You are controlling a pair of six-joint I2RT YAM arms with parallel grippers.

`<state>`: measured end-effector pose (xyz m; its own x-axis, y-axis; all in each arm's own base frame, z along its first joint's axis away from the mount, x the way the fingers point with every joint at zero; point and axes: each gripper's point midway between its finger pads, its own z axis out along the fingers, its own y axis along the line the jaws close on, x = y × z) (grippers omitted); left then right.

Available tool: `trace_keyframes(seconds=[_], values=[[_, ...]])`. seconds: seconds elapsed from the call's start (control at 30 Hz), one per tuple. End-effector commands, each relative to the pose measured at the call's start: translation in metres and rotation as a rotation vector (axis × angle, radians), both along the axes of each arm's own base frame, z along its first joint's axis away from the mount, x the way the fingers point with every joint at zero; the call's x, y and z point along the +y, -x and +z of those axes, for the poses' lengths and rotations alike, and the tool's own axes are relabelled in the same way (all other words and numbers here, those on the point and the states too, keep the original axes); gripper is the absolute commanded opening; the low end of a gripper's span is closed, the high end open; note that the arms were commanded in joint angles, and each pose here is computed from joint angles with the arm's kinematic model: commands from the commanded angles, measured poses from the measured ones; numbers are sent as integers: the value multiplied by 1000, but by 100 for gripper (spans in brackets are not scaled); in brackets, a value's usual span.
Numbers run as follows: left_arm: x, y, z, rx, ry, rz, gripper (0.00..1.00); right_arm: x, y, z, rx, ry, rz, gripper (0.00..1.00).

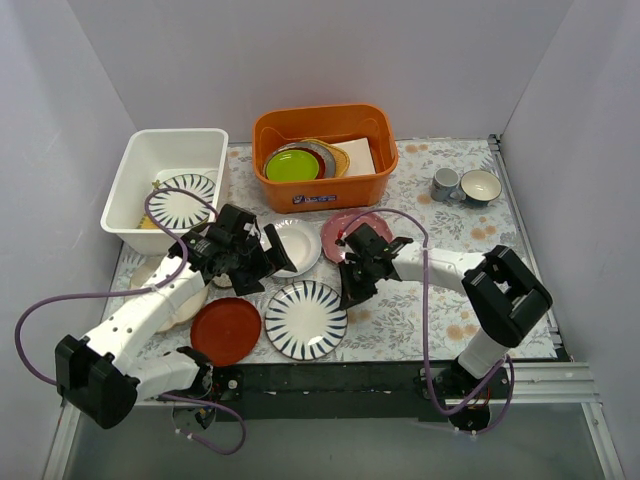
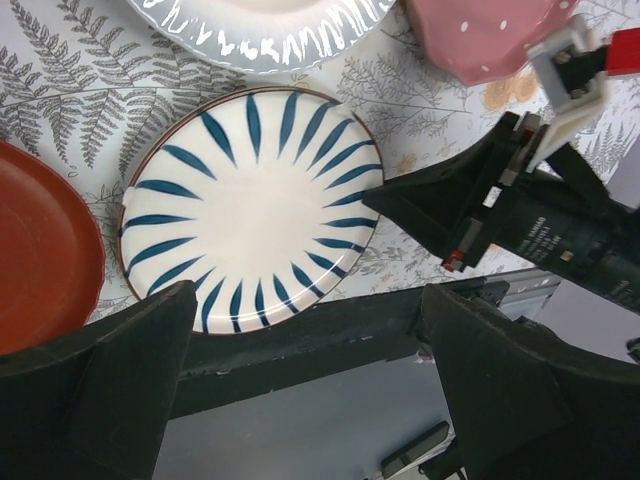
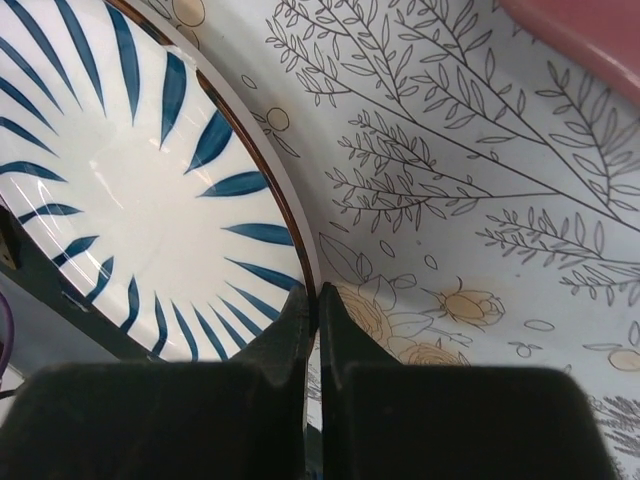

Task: Place the plates into the plastic bin on the countertop
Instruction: Pick up the plate from the corner of the board.

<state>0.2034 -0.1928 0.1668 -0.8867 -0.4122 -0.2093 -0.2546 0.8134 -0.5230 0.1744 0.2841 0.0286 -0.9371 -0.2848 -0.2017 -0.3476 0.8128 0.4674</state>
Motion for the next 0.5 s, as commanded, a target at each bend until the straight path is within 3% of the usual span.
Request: trace_keyframes(seconds=[0.0, 0.47], values=[[-2, 7, 2, -36, 39, -31, 95, -8, -14, 20, -98, 29, -6, 1], [2, 21, -38, 26, 19, -50, 94, -17, -21, 53, -162, 3, -51, 1]])
